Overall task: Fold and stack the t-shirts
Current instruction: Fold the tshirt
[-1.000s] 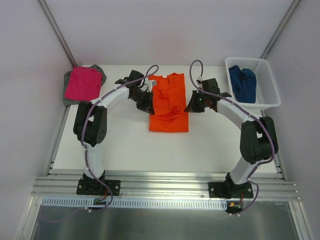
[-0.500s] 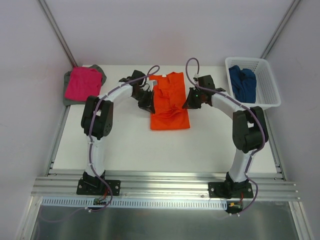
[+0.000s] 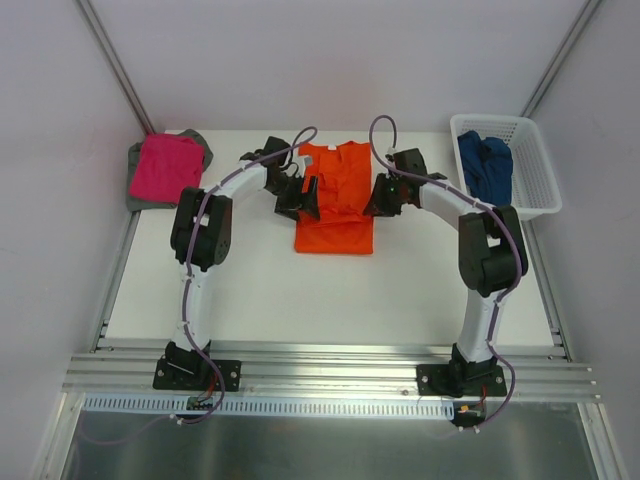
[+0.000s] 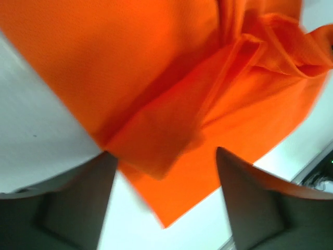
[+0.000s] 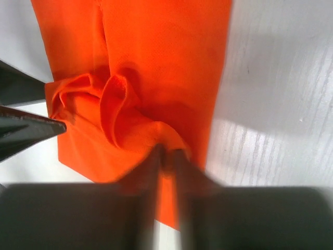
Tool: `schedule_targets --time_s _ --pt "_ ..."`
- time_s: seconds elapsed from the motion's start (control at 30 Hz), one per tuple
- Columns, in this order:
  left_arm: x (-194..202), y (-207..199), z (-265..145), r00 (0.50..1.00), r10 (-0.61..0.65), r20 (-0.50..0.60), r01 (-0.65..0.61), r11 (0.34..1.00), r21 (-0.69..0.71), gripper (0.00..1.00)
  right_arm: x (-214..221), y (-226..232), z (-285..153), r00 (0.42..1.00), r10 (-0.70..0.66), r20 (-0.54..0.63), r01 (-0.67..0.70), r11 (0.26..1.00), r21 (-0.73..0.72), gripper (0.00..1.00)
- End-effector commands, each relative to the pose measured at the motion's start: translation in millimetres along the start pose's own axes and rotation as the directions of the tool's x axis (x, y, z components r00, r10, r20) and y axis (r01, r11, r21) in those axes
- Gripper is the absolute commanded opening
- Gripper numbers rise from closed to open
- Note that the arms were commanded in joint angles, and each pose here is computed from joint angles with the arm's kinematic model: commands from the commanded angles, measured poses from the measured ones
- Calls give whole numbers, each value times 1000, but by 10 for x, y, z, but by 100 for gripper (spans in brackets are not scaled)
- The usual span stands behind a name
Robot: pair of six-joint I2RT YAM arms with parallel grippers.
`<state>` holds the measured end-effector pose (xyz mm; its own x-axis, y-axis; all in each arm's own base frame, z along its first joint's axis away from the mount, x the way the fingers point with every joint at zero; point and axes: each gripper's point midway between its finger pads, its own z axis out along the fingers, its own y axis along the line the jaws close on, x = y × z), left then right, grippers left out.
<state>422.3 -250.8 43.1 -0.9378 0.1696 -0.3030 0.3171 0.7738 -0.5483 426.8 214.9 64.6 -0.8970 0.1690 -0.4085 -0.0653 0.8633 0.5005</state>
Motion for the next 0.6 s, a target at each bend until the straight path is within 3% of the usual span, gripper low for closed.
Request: schedule_targets --time_s 0.0,0.03,0.07,0.1,0.13,0.2,0.4,0.57 --pt "-203 -5 -91 998 20 58 -19 999 -30 82 -285 69 -66 996 -37 82 37 999 -3 30" --pt "-205 11 -100 998 20 60 -18 999 -42 99 -286 64 -77 996 -37 82 37 999 2 41" --pt "-221 -4 -127 997 24 67 -21 999 -44 99 -288 62 -82 996 -41 83 41 999 4 51" --pt "-253 -35 -190 996 33 83 -29 998 -50 99 -315 76 -129 994 -45 95 45 999 9 67" --pt "-256 -54 -236 995 37 90 -32 998 -55 99 -308 85 -156 994 -48 95 47 999 11 73" --pt "-338 -183 -441 988 73 138 -63 995 -74 99 -333 116 -243 992 -57 109 56 998 8 98" --pt "-262 -633 -1000 961 149 231 -129 987 -100 99 -317 304 -637 988 -53 145 56 998 -16 97" --pt "88 -760 -1223 958 161 237 -135 983 -124 99 -135 627 -916 986 -83 147 95 993 -77 97"
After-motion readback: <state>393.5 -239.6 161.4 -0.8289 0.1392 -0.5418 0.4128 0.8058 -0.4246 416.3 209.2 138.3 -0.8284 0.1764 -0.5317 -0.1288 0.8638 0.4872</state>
